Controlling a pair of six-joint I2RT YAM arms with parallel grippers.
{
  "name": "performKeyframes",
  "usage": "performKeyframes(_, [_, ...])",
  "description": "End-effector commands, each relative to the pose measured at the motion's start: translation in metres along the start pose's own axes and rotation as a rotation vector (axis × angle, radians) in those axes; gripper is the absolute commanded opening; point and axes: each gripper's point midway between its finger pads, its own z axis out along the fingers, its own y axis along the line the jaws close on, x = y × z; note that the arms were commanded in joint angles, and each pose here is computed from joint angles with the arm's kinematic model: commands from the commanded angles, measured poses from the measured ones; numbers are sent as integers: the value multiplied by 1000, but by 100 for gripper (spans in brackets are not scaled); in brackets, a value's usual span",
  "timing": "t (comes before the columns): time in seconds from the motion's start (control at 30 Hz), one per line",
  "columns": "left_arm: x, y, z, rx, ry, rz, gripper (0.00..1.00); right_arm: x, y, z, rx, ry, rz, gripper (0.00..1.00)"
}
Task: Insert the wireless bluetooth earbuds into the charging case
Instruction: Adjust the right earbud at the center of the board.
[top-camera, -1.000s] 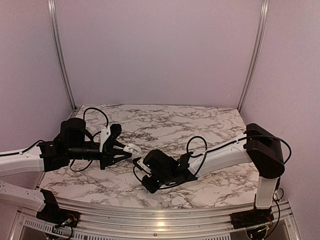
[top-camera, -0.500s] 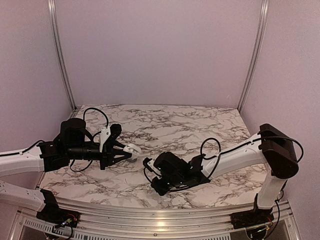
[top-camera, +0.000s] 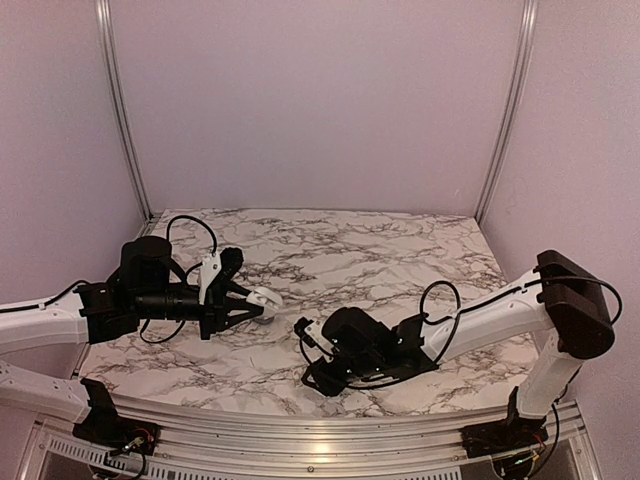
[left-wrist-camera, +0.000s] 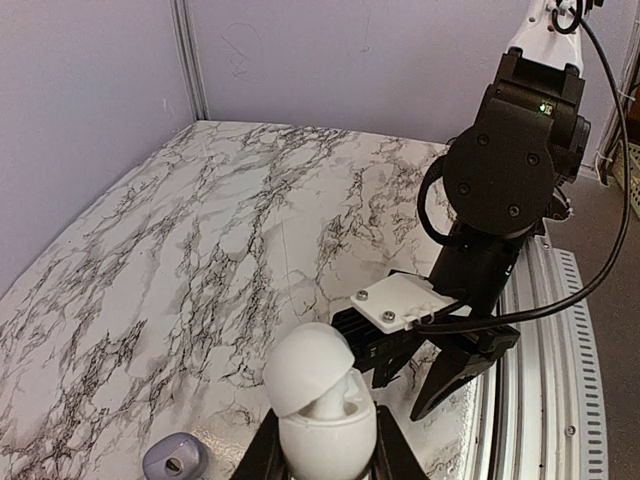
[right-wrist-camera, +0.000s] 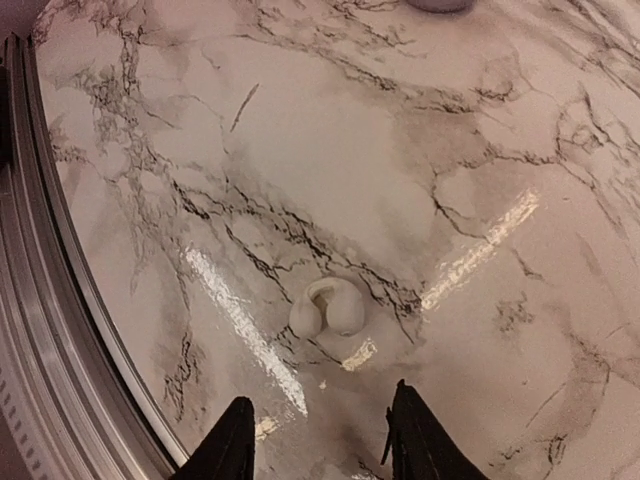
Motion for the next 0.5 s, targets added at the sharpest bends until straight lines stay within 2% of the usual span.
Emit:
performKeyframes(0.0, [-6,4,-1,-14,-28,7,0,-36,6,2,12,-70,-54,45])
performKeyframes(0.23, [-5,6,-2,-24,-27,4,0,-51,5,21,-76,-8,-116,46])
performKeyframes(0.47, [-7,4,-4,-11,-36,6,0,-32,23,35,-206,97,-174,42])
